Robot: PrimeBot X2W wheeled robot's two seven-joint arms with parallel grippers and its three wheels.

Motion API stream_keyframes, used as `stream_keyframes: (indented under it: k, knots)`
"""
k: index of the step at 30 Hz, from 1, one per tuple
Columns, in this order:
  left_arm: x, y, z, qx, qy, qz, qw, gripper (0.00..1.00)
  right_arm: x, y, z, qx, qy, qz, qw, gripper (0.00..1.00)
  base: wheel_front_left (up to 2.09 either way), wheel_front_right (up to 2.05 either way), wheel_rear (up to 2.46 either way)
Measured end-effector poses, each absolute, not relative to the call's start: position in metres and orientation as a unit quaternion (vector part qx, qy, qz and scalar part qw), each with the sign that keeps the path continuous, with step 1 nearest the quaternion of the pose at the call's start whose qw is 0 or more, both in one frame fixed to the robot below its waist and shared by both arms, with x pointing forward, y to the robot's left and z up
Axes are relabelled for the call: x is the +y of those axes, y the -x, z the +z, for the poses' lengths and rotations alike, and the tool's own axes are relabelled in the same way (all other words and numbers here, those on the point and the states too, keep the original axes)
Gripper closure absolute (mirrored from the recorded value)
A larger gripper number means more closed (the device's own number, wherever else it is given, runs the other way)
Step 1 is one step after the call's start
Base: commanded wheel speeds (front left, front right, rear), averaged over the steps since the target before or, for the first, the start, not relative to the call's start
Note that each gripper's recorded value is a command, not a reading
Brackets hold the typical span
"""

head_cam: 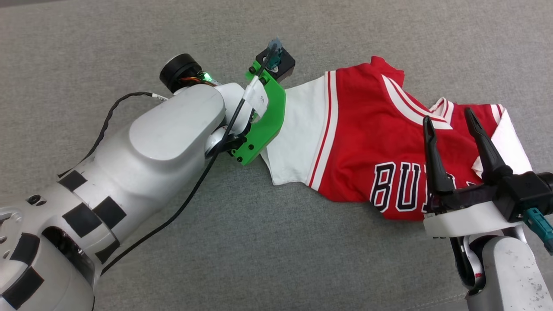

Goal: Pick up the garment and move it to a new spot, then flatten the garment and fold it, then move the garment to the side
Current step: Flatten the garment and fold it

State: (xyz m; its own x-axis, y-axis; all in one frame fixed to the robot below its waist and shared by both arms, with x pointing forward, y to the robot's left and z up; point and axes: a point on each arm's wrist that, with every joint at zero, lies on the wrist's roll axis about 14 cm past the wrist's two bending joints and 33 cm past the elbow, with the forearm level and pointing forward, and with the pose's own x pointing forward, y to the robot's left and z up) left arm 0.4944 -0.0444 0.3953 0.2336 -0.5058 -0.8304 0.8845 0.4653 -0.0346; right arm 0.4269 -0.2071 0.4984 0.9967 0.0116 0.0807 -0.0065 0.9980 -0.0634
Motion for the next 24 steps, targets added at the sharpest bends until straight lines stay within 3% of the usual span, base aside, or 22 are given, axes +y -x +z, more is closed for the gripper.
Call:
stream_keyframes:
  k: [7, 8, 9, 10, 13, 19, 24]
  knots:
    - [-0.055, -0.493, 0.373, 0.423, -0.250, -0.479, 0.727, 0.00, -0.222, -0.427, 0.484, -0.019, 0.036, -0.016, 0.999, 0.00, 0.00, 0.00, 0.00]
    - [-0.054, -0.494, 0.373, 0.422, -0.253, -0.479, 0.728, 0.29, -0.223, -0.427, 0.484, -0.019, 0.037, -0.017, 0.999, 0.00, 0.00, 0.00, 0.00]
    - [-0.052, -0.494, 0.373, 0.422, -0.255, -0.477, 0.728, 0.69, -0.223, -0.427, 0.485, -0.020, 0.037, -0.018, 0.999, 0.00, 0.00, 0.00, 0.00]
    - [-0.050, -0.493, 0.372, 0.423, -0.259, -0.476, 0.727, 1.00, -0.223, -0.427, 0.485, -0.021, 0.037, -0.018, 0.999, 0.00, 0.00, 0.00, 0.00]
    - [-0.048, -0.485, 0.372, 0.427, -0.264, -0.479, 0.720, 1.00, -0.222, -0.429, 0.488, -0.026, 0.036, -0.015, 0.999, 0.00, 0.00, 0.00, 0.00]
    - [-0.044, -0.485, 0.382, 0.400, -0.251, -0.482, 0.738, 1.00, -0.220, -0.431, 0.495, -0.038, 0.034, -0.014, 0.999, 0.00, 0.00, 0.00, 0.00]
    - [-0.036, -0.495, 0.409, 0.338, -0.226, -0.480, 0.777, 1.00, -0.219, -0.428, 0.503, -0.049, 0.030, -0.014, 0.998, 0.00, 0.00, 0.00, 0.00]
